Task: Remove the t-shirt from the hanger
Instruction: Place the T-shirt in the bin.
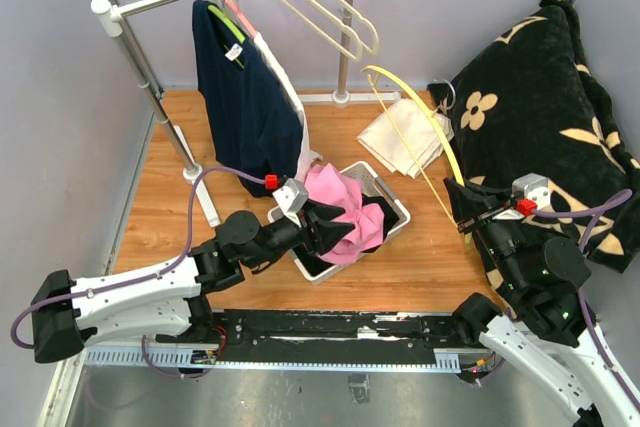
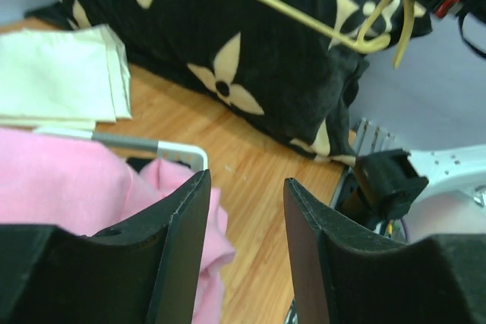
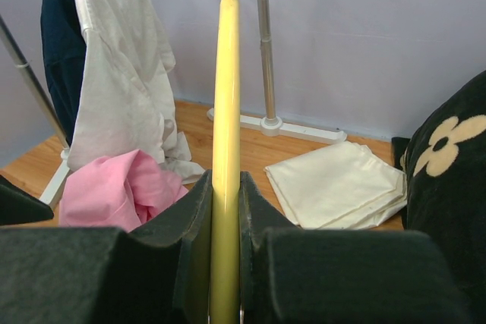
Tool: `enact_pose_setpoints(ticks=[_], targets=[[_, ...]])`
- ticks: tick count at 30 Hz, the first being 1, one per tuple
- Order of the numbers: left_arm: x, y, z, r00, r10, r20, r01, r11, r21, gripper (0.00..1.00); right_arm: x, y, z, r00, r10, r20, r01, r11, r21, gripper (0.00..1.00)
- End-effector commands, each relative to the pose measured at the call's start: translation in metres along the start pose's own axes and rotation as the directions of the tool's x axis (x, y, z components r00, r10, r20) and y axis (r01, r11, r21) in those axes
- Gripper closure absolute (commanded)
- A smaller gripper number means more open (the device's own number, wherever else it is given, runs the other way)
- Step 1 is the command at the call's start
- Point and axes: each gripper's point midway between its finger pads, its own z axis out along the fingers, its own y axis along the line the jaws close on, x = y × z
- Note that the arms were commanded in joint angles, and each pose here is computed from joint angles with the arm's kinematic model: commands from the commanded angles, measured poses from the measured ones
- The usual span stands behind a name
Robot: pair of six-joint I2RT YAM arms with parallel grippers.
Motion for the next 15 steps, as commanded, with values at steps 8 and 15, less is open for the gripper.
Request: enact_pose_setpoints(ticks=[8,15], targets=[[-0.030,0.045,0.023,0.989,0.138,0.054,-0.118,0.953,-0.278,0.32,-0.010,0.010,0.001,0.999,0.027,0.039,-0.026,0.999,-0.047,0.99],[0.011,0.070,0.048,0.991,0.124,-0.042,-0.131,0.932,-0.337,0.27,-0.009,0.008,0.001,0.999,0.024,0.037,-0.023,0.999,-0.037,0.99]])
